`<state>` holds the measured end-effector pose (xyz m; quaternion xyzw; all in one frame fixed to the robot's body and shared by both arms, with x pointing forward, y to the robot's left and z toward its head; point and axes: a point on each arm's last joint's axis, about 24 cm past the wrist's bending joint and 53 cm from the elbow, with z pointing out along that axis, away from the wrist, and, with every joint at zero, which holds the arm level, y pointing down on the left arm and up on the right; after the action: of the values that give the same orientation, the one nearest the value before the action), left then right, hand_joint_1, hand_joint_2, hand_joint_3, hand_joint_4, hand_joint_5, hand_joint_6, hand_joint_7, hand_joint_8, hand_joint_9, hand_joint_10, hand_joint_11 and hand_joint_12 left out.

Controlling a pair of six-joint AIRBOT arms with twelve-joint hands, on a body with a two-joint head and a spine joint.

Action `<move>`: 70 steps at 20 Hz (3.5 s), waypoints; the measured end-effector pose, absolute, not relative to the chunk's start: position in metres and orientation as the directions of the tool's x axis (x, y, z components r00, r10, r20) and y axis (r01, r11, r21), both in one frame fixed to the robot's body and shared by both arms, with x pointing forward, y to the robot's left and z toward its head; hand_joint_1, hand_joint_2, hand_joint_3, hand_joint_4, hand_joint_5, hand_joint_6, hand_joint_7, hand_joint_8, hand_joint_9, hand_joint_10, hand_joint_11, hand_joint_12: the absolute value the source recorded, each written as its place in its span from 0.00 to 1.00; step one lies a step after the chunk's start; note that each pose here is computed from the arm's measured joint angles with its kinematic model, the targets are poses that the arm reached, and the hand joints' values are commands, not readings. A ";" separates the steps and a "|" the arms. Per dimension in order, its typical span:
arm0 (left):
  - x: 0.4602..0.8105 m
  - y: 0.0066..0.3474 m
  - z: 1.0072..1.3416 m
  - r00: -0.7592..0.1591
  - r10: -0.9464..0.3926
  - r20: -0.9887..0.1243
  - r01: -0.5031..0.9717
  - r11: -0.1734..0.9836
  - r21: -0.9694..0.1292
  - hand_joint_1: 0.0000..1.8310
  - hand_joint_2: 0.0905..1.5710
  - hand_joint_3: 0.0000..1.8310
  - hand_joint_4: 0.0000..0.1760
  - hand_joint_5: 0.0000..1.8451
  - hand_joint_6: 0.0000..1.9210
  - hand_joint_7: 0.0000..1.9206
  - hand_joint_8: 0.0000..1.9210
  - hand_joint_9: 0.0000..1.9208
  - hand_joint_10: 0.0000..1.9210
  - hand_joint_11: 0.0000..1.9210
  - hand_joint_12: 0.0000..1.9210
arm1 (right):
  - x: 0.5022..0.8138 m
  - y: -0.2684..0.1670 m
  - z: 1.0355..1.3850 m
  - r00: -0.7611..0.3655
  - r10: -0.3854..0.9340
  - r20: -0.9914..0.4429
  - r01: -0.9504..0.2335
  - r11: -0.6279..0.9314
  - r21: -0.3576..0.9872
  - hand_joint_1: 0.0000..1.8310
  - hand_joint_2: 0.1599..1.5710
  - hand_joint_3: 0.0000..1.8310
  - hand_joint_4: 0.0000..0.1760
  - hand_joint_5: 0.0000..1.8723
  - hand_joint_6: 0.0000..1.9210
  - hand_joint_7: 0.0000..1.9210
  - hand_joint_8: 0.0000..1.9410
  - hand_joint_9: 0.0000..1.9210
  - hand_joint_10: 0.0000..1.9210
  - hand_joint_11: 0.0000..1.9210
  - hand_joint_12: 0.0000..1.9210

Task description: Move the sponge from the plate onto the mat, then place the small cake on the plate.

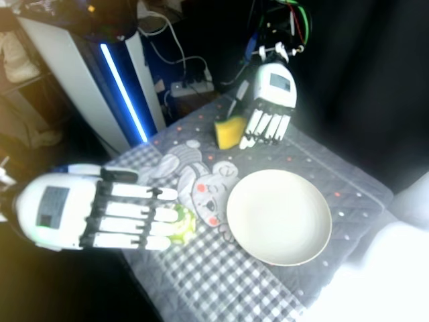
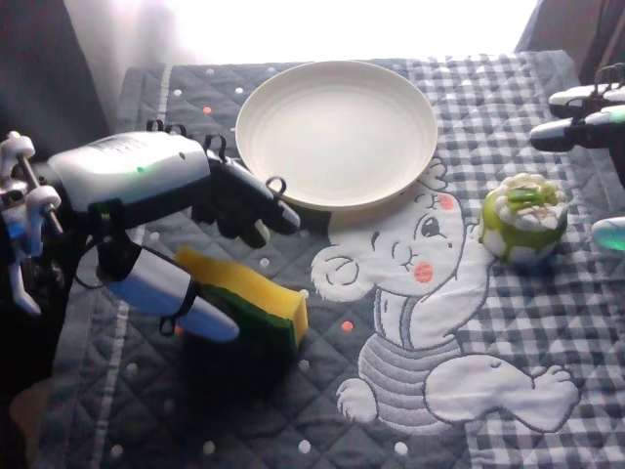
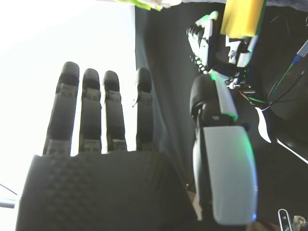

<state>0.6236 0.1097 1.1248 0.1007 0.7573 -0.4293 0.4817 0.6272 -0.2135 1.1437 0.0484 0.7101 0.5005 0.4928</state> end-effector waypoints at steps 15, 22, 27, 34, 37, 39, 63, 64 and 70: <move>0.619 0.167 1.197 -0.276 -0.585 -0.763 0.557 0.550 -0.623 0.46 0.44 0.00 0.63 0.04 0.01 0.00 0.00 0.00 0.00 0.02 0.01 | 0.657 -0.196 1.152 -0.513 0.543 -0.665 -0.480 0.461 0.746 0.42 0.53 0.00 0.63 0.14 0.00 0.07 0.00 0.05 0.00 0.06 0.00; 0.619 0.171 1.196 -0.268 -0.603 -0.751 0.544 0.549 -0.635 0.47 0.41 0.00 0.43 0.05 0.00 0.01 0.00 0.03 0.00 0.00 0.28 | 0.661 -0.184 1.102 -0.608 0.397 -0.687 -0.429 0.564 0.706 0.48 0.50 0.00 0.98 0.14 0.00 0.09 0.00 0.11 0.01 0.13 0.12; 0.619 0.172 1.194 -0.271 -0.603 -0.750 0.540 0.550 -0.637 0.44 0.42 0.00 0.42 0.07 0.00 0.04 0.00 0.06 0.01 0.00 0.33 | 0.664 -0.192 1.088 -0.616 0.357 -0.702 -0.407 0.619 0.672 0.56 0.52 0.00 0.28 0.26 0.00 0.23 0.00 0.23 0.01 0.03 0.49; 0.619 0.172 1.193 -0.275 -0.603 -0.749 0.535 0.551 -0.640 0.51 0.44 0.00 0.22 0.10 0.00 0.03 0.00 0.03 0.00 0.00 0.26 | 0.676 -0.185 1.090 -0.606 0.426 -0.672 -0.387 0.580 0.717 0.68 0.67 0.00 0.00 0.48 0.49 0.55 0.52 0.48 0.44 0.37 0.73; 0.619 0.170 1.191 -0.279 -0.607 -0.744 0.533 0.547 -0.645 0.50 0.46 0.00 0.33 0.08 0.00 0.05 0.00 0.05 0.01 0.00 0.44 | 0.678 -0.183 1.089 -0.607 0.438 -0.663 -0.380 0.573 0.726 0.67 0.68 0.00 0.00 0.48 0.55 0.54 0.51 0.47 0.45 0.35 0.75; 0.618 0.169 1.190 -0.284 -0.602 -0.746 0.534 0.548 -0.644 0.48 0.46 0.00 0.36 0.07 0.00 0.05 0.00 0.06 0.01 0.00 0.48 | 0.680 -0.182 1.088 -0.605 0.447 -0.659 -0.376 0.568 0.732 0.67 0.68 0.00 0.10 0.49 0.58 0.54 0.47 0.48 0.41 0.34 0.74; 0.619 0.171 1.179 -0.295 -0.642 -0.708 0.503 0.525 -0.686 0.50 0.46 0.00 0.23 0.11 0.00 0.06 0.00 0.06 0.00 0.00 0.50 | 0.781 -0.064 1.154 -0.517 0.593 -0.617 -0.454 0.422 0.785 0.69 0.62 0.00 0.00 0.59 0.47 0.66 0.21 0.50 0.30 0.21 0.76; 0.620 0.171 1.179 -0.294 -0.640 -0.710 0.507 0.525 -0.683 0.50 0.46 0.00 0.20 0.11 0.00 0.06 0.00 0.06 0.00 0.00 0.51 | 0.784 -0.061 1.147 -0.521 0.589 -0.618 -0.440 0.436 0.786 0.69 0.61 0.00 0.15 0.62 0.38 0.64 0.30 0.52 0.37 0.26 0.75; 0.621 0.165 1.179 -0.300 -0.638 -0.709 0.521 0.513 -0.682 0.51 0.46 0.00 0.22 0.11 0.00 0.07 0.00 0.07 0.00 0.00 0.53 | 0.788 -0.051 1.115 -0.539 0.516 -0.666 -0.406 0.534 0.742 0.71 0.61 0.00 0.06 0.33 0.17 0.35 0.34 0.31 0.37 0.16 0.69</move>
<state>0.6212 0.1653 1.1795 -0.0458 0.6393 -0.4911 0.5899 0.7879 -0.0512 1.1155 0.0374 0.7334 0.4811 0.4788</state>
